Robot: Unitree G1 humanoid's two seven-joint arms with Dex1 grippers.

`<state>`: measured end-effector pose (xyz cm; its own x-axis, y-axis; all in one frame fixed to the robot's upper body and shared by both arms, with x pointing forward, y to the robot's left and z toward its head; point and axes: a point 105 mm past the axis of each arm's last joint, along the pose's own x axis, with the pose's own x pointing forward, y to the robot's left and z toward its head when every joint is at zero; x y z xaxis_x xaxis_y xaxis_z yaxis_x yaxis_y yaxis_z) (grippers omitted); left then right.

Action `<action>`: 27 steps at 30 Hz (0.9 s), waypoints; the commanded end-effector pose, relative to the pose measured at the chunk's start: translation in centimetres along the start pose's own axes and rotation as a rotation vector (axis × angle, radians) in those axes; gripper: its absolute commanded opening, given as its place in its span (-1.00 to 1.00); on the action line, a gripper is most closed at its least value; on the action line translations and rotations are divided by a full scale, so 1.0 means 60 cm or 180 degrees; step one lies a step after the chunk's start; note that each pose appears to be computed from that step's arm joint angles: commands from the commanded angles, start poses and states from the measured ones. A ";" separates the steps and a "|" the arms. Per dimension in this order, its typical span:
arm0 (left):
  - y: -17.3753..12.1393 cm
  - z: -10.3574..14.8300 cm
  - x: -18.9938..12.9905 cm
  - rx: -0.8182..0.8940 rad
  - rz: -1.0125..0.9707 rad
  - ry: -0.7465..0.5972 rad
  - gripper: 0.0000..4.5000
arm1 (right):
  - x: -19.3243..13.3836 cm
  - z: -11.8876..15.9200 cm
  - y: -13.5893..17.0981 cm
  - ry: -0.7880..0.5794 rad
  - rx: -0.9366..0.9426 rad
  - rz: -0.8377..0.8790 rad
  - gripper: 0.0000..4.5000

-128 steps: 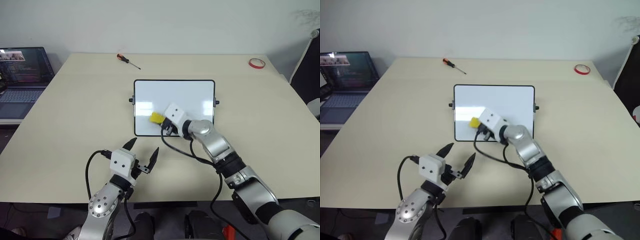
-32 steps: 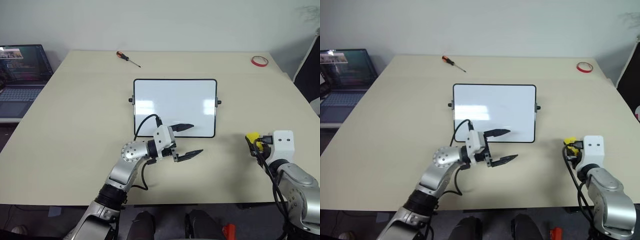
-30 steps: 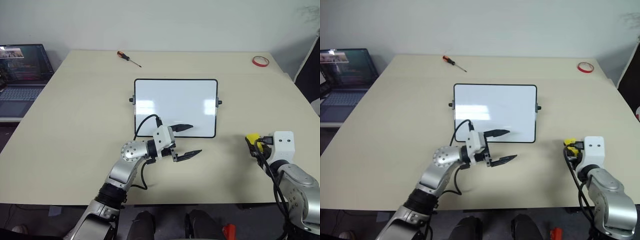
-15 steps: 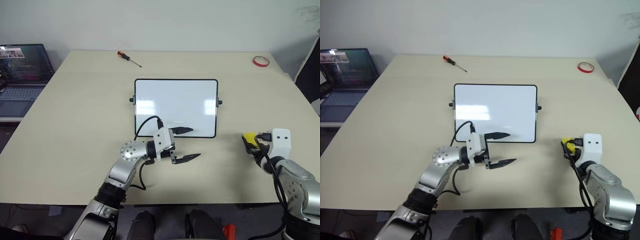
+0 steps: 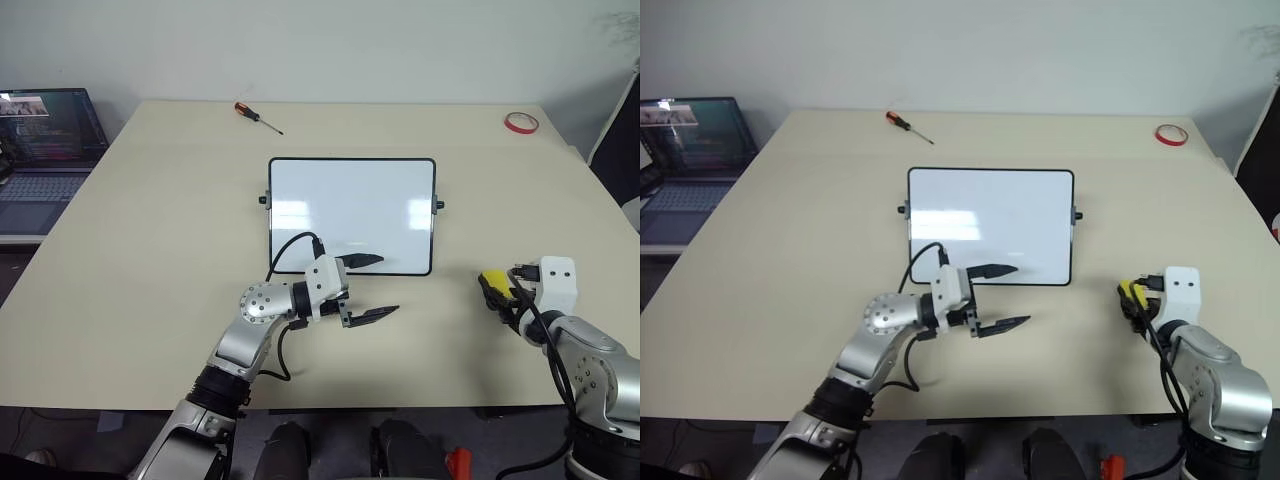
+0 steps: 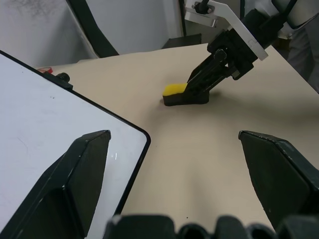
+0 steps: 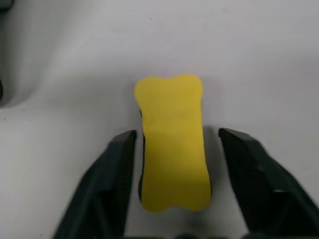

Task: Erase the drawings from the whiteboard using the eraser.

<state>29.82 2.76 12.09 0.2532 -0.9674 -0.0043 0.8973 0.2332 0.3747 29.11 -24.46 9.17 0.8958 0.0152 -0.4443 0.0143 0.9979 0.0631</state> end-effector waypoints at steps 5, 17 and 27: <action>0.009 0.014 0.002 0.0144 0.0015 -0.0065 1.00 | -0.008 0.025 -0.009 -0.0183 0.0000 -0.0082 0.99; 0.052 0.065 -0.056 -0.0307 0.0905 -0.0309 1.00 | -0.066 0.067 0.005 -0.0806 0.0042 -0.0205 0.99; 0.040 0.017 -0.171 -0.0469 0.2613 0.0191 1.00 | -0.127 0.045 0.042 -0.1517 -0.0260 -0.0008 0.99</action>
<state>29.26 12.36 12.24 0.8361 -0.5407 0.0929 0.5311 0.8401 0.1102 24.07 -22.58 13.35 0.9960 -0.0108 -0.0888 0.0141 0.9992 0.0373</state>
